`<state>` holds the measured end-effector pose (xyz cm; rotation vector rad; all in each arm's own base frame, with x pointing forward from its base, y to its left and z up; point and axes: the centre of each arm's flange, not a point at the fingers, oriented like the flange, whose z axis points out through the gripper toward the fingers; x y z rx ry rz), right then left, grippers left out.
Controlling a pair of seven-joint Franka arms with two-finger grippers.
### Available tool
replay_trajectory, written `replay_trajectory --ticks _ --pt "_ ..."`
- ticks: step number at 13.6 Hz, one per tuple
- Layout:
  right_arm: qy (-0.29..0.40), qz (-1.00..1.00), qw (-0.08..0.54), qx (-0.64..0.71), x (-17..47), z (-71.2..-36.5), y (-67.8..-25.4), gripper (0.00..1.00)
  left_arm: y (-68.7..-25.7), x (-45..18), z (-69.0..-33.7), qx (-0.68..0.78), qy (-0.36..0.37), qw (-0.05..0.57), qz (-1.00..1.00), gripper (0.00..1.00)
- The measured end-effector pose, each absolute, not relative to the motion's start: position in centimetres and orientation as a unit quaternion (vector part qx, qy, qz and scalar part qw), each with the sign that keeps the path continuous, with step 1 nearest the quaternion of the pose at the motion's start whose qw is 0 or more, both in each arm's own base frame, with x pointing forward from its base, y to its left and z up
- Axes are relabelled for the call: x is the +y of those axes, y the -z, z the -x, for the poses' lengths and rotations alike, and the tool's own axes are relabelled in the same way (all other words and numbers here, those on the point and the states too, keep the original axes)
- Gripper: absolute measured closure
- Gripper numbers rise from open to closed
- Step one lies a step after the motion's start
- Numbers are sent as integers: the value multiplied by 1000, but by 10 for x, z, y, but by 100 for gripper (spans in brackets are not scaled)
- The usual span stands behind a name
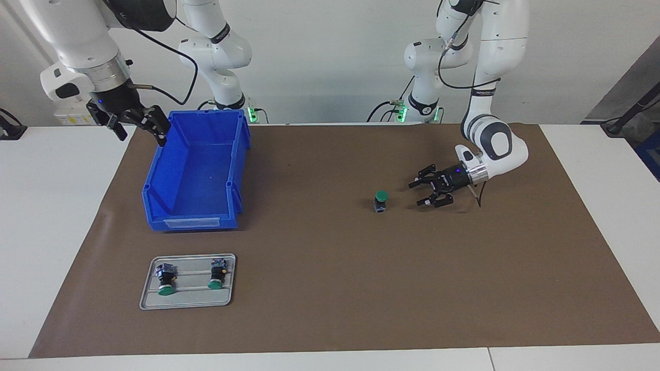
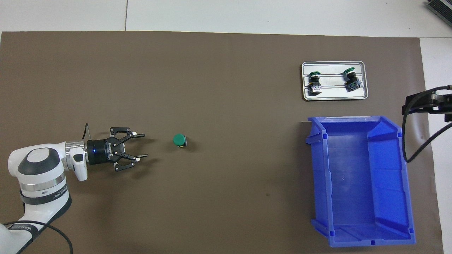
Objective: Place and press button with both arms
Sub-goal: 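Lower the left gripper onto the green cap and press it down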
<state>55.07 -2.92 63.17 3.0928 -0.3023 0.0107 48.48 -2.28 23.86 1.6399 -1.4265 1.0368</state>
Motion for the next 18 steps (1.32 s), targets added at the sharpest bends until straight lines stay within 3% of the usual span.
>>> replay_trajectory --ticks 6,11,14,16,17,18 --pt "-3 -995 17 -97 -29 -551 -631 0 -279 -16 -516 -542 -306 372 -688 29" --pt "-2 -995 17 -97 -29 -551 -630 0 -367 -59 -534 -490 -199 351 -773 31" --pt "-2 -995 17 -97 -29 -551 -630 0 -392 -96 -532 -466 -165 316 -810 39" --pt "-2 -995 17 -97 -29 -551 -630 0 -399 -119 -531 -456 -140 293 -828 57" --pt "-2 -995 17 -97 -29 -551 -630 0 -401 -130 -530 -454 -125 278 -837 57" --pt "-2 -995 17 -97 -29 -551 -630 0 -404 -142 -529 -451 -112 260 -846 66"
